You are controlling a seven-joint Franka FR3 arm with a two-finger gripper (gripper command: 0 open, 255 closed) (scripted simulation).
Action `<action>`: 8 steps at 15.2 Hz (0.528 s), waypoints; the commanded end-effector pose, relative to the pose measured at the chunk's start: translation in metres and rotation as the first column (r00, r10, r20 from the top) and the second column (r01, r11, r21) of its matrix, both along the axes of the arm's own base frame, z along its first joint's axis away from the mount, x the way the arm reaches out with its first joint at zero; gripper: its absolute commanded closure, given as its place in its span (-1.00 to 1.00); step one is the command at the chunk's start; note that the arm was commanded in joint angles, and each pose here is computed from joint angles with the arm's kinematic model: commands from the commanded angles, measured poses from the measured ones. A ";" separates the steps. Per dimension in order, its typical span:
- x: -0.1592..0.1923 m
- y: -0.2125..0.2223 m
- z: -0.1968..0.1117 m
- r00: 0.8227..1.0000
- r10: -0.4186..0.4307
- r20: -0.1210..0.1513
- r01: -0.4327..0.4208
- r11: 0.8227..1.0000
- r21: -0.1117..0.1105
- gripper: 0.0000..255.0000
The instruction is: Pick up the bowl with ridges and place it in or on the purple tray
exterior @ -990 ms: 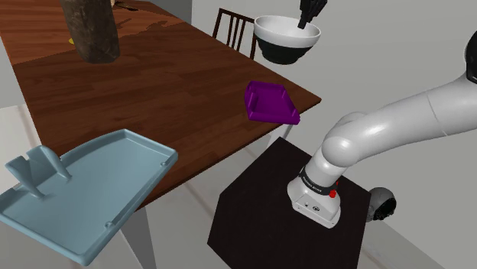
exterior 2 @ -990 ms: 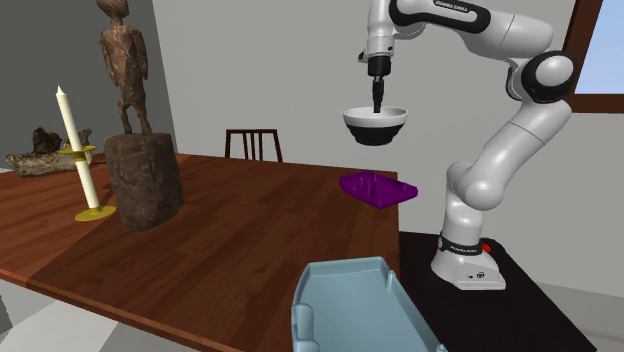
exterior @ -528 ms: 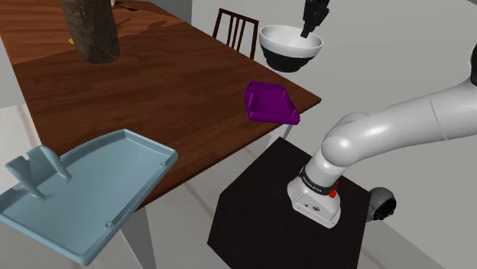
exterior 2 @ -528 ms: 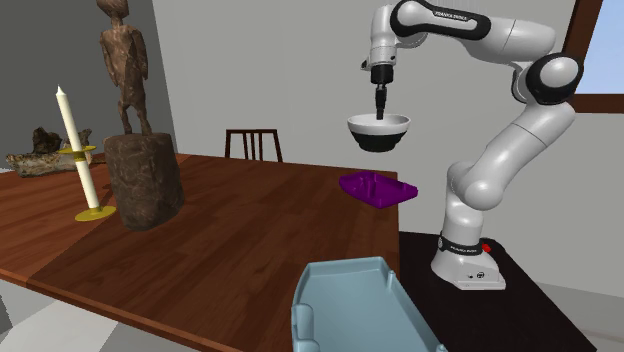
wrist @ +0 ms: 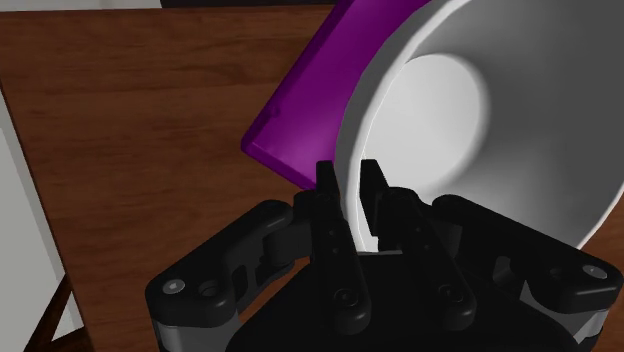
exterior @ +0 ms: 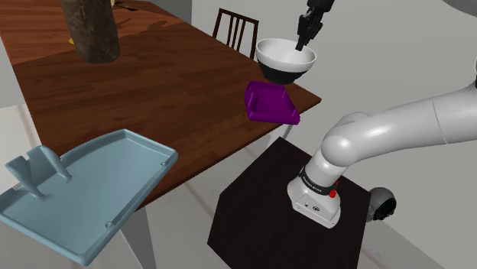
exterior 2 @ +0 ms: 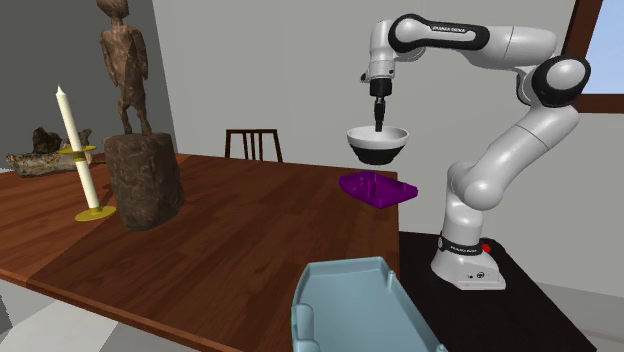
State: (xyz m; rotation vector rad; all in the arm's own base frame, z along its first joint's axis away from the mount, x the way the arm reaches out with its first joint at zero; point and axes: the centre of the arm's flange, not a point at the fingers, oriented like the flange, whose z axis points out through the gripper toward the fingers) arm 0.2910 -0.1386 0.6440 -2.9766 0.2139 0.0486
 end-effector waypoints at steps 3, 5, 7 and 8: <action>0.000 0.000 -0.021 1.000 0.000 0.001 0.000 1.000 0.000 1.00; 0.000 0.000 -0.031 1.000 0.000 0.001 0.000 1.000 0.000 1.00; 0.000 0.000 -0.042 1.000 0.000 0.001 0.000 1.000 0.000 1.00; 0.000 0.000 -0.045 1.000 0.000 0.001 0.000 1.000 0.000 1.00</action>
